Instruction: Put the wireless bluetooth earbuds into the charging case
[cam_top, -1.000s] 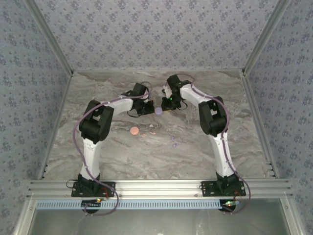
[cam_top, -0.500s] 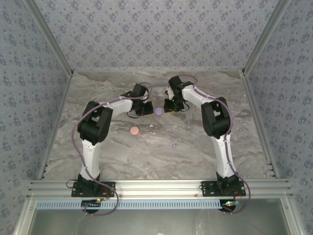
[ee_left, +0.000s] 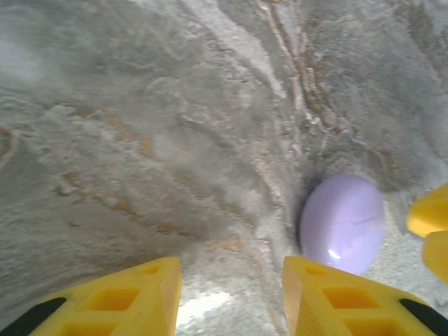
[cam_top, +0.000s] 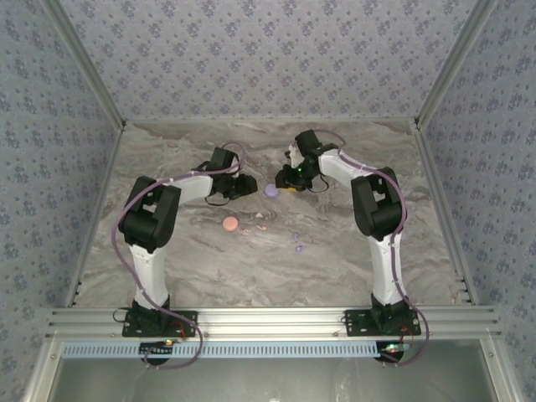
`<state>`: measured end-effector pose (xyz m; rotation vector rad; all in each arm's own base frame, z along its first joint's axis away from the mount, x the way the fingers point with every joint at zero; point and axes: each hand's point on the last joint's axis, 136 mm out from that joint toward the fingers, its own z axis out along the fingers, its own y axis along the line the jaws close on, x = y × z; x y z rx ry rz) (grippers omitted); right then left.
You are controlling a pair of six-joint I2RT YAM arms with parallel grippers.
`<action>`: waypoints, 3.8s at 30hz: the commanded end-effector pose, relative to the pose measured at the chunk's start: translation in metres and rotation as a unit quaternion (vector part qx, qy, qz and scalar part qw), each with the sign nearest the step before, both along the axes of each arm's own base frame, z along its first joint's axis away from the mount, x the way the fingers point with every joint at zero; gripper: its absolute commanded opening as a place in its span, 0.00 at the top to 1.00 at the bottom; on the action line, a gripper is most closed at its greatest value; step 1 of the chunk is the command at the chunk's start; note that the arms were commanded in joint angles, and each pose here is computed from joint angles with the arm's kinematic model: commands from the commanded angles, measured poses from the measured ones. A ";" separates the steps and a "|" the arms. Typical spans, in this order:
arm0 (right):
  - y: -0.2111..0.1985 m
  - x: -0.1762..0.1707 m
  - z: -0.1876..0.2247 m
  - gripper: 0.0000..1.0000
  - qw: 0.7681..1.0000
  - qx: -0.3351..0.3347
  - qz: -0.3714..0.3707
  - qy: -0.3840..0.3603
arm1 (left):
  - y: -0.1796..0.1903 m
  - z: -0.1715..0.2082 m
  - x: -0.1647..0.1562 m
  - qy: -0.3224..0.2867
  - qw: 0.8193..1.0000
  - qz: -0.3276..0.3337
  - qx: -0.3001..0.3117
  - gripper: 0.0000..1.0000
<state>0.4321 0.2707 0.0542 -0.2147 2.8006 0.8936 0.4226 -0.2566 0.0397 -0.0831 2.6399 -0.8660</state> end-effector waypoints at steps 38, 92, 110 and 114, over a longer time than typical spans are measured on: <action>0.001 0.003 -0.033 0.74 0.998 0.030 -0.016 0.053 | -0.048 -0.008 0.001 0.047 0.994 -0.050 -0.089 0.57; 0.000 -0.001 -0.026 0.82 0.995 0.071 -0.020 0.060 | -0.061 -0.004 -0.005 0.071 0.991 -0.043 -0.101 0.69; -0.033 -0.014 0.070 0.57 0.991 0.108 -0.018 -0.078 | -0.038 0.096 -0.009 -0.090 0.982 -0.076 -0.150 0.80; -0.039 -0.025 0.105 0.53 0.982 0.141 0.004 -0.129 | -0.034 0.131 -0.018 -0.144 0.967 -0.105 -0.183 0.81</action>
